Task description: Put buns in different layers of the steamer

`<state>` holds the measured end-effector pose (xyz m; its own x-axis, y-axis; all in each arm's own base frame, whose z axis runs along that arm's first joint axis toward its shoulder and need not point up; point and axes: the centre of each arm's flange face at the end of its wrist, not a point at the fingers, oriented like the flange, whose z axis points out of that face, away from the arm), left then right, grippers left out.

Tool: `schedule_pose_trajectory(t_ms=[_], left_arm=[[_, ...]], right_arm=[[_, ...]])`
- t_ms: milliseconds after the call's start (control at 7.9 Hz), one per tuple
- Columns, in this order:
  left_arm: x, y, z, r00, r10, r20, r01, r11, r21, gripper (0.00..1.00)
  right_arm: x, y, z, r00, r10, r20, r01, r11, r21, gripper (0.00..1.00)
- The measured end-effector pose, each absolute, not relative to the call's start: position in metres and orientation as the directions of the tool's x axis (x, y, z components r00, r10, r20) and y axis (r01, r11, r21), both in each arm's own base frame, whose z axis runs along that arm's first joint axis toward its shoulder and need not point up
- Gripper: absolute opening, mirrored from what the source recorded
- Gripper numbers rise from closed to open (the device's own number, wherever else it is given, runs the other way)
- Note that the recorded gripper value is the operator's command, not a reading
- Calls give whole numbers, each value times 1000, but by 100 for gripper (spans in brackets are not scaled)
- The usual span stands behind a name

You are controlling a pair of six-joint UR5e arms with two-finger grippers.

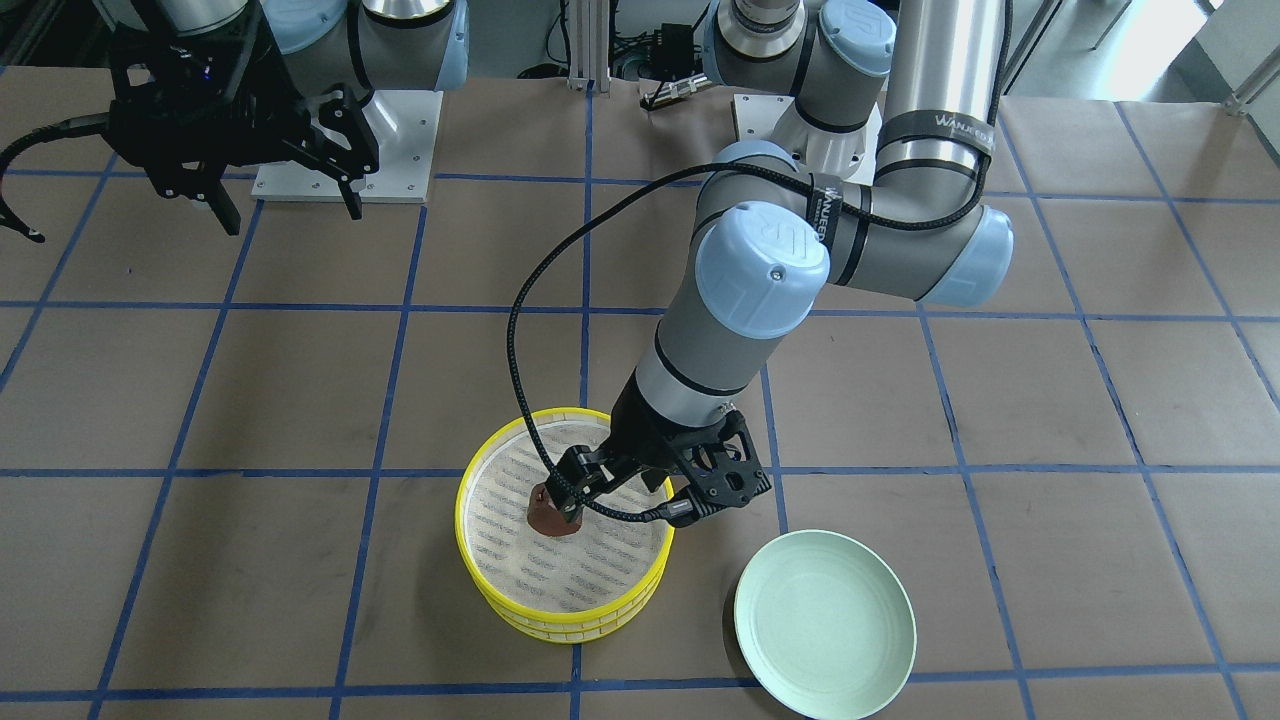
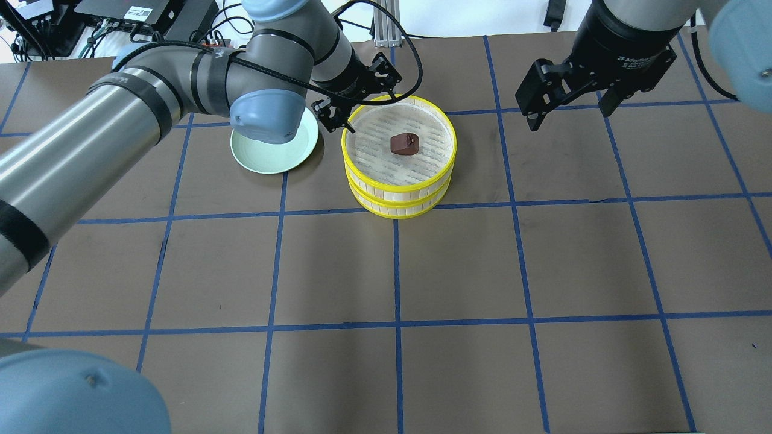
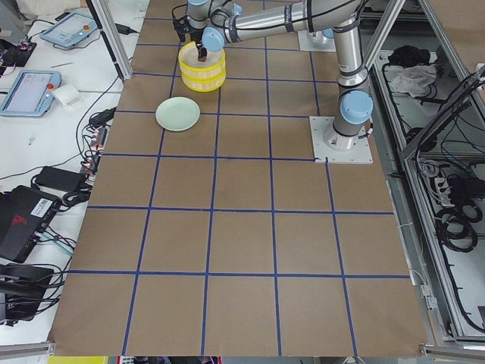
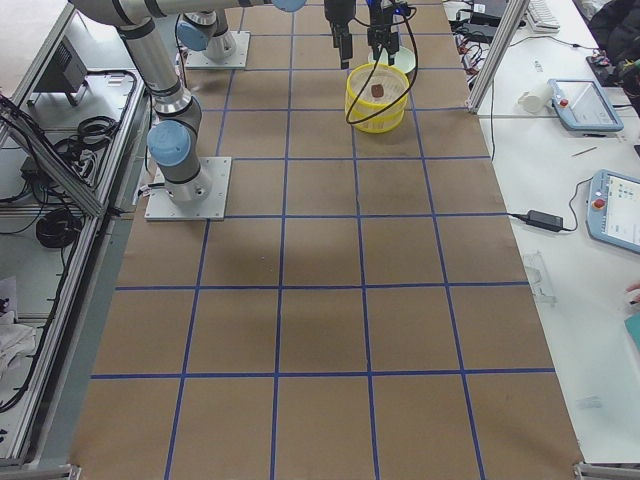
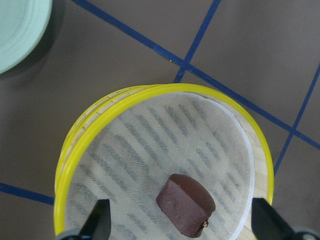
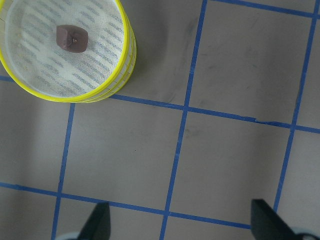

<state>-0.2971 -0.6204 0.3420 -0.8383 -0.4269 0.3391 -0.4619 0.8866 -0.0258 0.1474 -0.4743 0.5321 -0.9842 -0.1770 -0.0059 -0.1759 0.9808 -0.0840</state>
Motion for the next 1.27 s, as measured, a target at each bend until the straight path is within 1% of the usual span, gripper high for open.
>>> schedule_pose_trajectory(t_ms=[253, 506, 759, 1012, 1265], left_arm=[[-257, -612, 369, -896, -371, 244, -392, 919, -46, 100], [-195, -602, 408, -944, -287, 161, -301, 951, -70, 100], [-142, -567, 460, -977, -203, 69, -207, 977, -60, 100], [-129, -523, 497, -986, -161, 37, -162, 987, -13, 100], [-130, -482, 520, -988, -151, 28, -151, 988, 24, 100]], right_arm=[[147, -475, 531, -984, -176, -7, -175, 981, -83, 100], [147, -475, 531, -985, -175, -8, -174, 981, -82, 100], [147, -476, 531, -985, -175, -7, -174, 981, -87, 100], [146, -477, 531, -985, -174, -5, -173, 981, -89, 100], [146, -477, 532, -985, -173, -3, -172, 981, -91, 100]])
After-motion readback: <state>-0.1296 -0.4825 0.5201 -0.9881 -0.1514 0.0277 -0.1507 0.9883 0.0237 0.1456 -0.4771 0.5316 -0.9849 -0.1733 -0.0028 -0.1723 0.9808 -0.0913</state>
